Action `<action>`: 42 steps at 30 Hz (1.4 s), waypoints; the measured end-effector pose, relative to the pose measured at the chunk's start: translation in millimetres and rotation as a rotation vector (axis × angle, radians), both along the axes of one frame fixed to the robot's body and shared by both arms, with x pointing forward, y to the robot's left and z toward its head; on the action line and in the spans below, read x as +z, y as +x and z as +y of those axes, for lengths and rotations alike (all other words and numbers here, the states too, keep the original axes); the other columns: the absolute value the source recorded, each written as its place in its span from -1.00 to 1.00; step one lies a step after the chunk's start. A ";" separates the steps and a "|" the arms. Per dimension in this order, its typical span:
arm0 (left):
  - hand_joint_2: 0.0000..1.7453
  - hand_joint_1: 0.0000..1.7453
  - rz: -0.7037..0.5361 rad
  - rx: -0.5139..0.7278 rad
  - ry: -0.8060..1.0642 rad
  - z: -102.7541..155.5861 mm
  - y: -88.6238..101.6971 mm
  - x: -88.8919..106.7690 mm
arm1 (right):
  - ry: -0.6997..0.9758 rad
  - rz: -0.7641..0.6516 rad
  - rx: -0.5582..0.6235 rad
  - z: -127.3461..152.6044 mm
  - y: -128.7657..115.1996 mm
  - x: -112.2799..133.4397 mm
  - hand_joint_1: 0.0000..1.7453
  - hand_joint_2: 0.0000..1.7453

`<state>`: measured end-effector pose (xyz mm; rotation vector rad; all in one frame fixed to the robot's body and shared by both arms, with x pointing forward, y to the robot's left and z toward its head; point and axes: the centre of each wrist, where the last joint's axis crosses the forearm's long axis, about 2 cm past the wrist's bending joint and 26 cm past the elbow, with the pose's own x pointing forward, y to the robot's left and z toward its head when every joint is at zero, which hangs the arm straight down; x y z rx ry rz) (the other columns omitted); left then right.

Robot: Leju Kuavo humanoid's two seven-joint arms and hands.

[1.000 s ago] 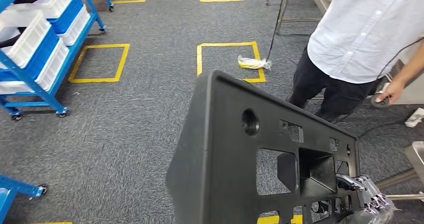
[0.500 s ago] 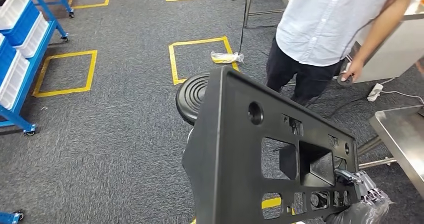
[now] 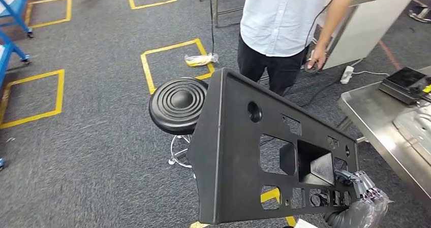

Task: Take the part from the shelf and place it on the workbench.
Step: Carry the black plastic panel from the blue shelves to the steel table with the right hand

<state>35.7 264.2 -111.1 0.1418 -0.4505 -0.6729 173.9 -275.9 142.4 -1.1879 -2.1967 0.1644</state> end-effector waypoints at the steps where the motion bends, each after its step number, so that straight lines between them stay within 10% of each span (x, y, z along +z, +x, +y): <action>1: 1.00 -1.00 0.000 -0.001 0.001 0.1 -0.1 0.0 | 0.000 0.001 0.000 0.1 0.1 -0.3 1.00 1.00; 42: 1.00 -1.00 -0.008 -0.066 -0.017 -2.3 4.5 0.5 | -0.152 -0.006 -0.014 -46.4 8.7 6.2 1.00 1.00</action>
